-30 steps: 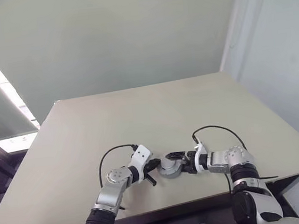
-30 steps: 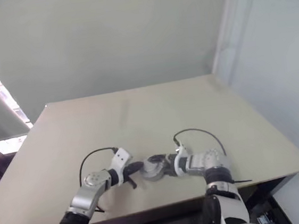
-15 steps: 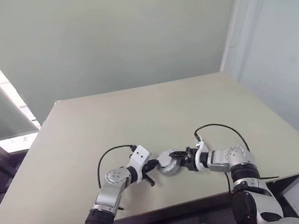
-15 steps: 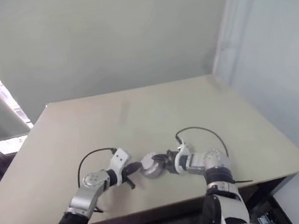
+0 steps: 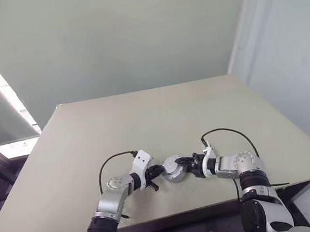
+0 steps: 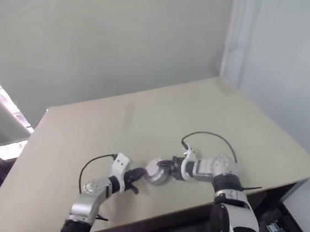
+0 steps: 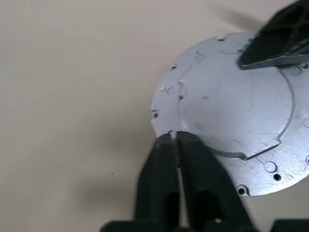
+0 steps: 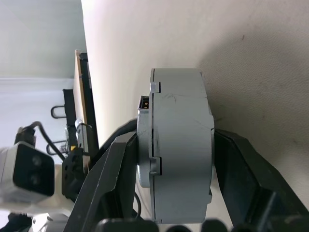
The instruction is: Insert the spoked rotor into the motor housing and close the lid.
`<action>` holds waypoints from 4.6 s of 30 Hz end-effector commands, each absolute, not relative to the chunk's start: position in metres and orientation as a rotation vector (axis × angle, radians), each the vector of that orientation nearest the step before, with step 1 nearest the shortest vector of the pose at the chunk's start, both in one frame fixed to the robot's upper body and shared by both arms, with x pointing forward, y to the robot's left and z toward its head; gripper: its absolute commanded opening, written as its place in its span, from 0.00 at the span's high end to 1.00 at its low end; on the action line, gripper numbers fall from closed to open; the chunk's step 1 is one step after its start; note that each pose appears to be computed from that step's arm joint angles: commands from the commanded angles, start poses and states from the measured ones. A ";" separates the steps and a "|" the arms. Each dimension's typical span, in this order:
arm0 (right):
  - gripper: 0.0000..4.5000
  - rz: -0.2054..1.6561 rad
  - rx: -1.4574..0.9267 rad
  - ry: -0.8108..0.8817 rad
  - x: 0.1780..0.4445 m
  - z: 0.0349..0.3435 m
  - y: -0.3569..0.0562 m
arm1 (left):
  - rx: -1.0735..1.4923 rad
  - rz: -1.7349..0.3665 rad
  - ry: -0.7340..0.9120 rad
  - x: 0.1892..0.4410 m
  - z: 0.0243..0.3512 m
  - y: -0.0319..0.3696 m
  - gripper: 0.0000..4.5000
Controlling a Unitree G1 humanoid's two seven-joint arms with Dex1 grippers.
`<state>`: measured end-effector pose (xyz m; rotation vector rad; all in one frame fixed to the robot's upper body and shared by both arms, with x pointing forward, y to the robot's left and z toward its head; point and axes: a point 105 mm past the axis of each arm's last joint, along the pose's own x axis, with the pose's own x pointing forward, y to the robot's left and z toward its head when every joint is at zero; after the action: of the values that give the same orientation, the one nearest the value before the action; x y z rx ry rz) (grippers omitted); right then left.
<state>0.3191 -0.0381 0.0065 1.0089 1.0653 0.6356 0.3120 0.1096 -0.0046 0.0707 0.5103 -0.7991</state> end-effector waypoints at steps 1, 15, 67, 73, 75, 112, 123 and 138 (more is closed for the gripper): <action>0.53 0.738 1.038 1.033 0.320 0.024 -0.018 | -0.009 -0.899 0.555 0.300 -0.004 0.092 0.66; 0.53 0.798 1.196 0.947 0.321 0.040 -0.012 | -0.609 -0.613 0.522 0.317 0.037 0.157 0.00; 0.45 0.962 1.193 0.783 0.320 0.089 0.003 | -1.436 -0.599 0.473 0.303 0.044 0.110 0.52; 0.00 0.983 1.171 0.749 0.319 0.090 0.002 | -1.472 -0.586 0.449 0.305 0.042 0.108 0.55; 0.00 0.974 1.169 0.753 0.319 0.089 0.002 | -1.480 -0.581 0.436 0.306 0.043 0.108 0.55; 0.00 1.151 -0.048 -0.005 0.299 0.085 -0.016 | -0.951 0.170 -0.079 0.358 0.061 0.283 0.56; 0.00 1.141 -0.064 -0.010 0.298 0.083 -0.017 | -0.869 0.285 -0.060 0.354 0.045 0.300 0.56; 0.00 1.115 -0.085 0.000 0.301 0.078 -0.020 | -0.375 0.474 0.067 0.340 0.047 0.335 0.01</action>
<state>0.2968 -0.0205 0.0642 -0.0696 0.0635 1.1184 0.3374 0.3226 0.0220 -0.4977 0.1292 0.4331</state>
